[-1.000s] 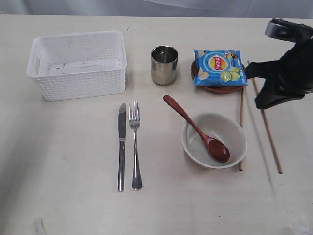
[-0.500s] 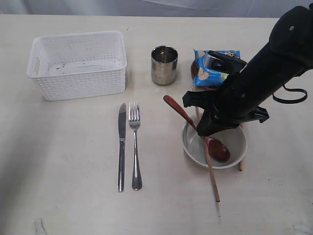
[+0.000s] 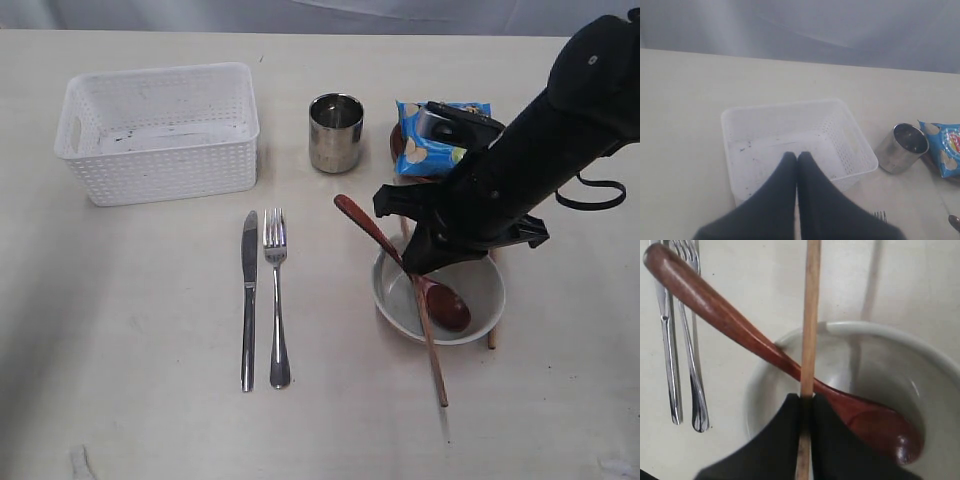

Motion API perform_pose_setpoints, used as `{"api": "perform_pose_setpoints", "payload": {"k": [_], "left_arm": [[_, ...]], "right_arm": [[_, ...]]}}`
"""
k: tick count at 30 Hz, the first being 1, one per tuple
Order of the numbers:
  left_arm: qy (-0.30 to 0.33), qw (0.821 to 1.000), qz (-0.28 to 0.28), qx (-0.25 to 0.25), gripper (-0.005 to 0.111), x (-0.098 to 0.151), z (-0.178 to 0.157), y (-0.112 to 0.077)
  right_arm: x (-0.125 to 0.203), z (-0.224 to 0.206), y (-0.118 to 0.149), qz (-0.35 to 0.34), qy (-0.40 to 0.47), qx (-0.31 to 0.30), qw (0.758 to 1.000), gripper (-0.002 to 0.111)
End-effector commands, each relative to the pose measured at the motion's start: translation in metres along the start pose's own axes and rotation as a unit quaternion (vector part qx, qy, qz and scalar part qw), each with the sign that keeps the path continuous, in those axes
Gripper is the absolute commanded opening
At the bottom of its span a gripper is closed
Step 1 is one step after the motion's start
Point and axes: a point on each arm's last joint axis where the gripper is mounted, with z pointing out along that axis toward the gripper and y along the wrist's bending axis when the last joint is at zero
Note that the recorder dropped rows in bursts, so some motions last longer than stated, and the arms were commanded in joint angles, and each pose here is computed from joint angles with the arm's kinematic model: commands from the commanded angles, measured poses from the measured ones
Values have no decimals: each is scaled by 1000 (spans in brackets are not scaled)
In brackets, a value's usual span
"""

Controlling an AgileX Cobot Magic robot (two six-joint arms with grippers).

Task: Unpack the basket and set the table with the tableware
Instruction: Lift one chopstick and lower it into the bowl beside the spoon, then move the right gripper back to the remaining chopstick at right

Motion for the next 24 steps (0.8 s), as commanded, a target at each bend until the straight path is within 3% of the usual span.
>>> {"api": "perform_pose_setpoints", "payload": {"k": [1, 4, 5, 12, 18, 22, 24], "left_arm": [[0, 1000, 2, 3, 0, 2, 0, -1], [0, 1000, 2, 3, 0, 2, 0, -1], [0, 1000, 2, 3, 0, 2, 0, -1], [1, 1000, 3, 3, 0, 2, 0, -1], [2, 1000, 5, 3, 0, 2, 0, -1], [6, 1000, 8, 3, 0, 3, 0, -1], [6, 1000, 8, 3, 0, 3, 0, -1]], "right_arm": [[0, 1, -1, -9, -2, 4, 1000, 21], [0, 1, -1, -3, -2, 4, 1000, 42], [0, 1, -1, -3, -2, 4, 1000, 43], [-14, -21, 7, -31, 16, 25, 999, 42], [-30, -54, 13, -62, 23, 86, 994, 42], [-30, -75, -10, -28, -19, 166, 986, 42], [-29, -84, -27, 4, -44, 170, 984, 42]]}}
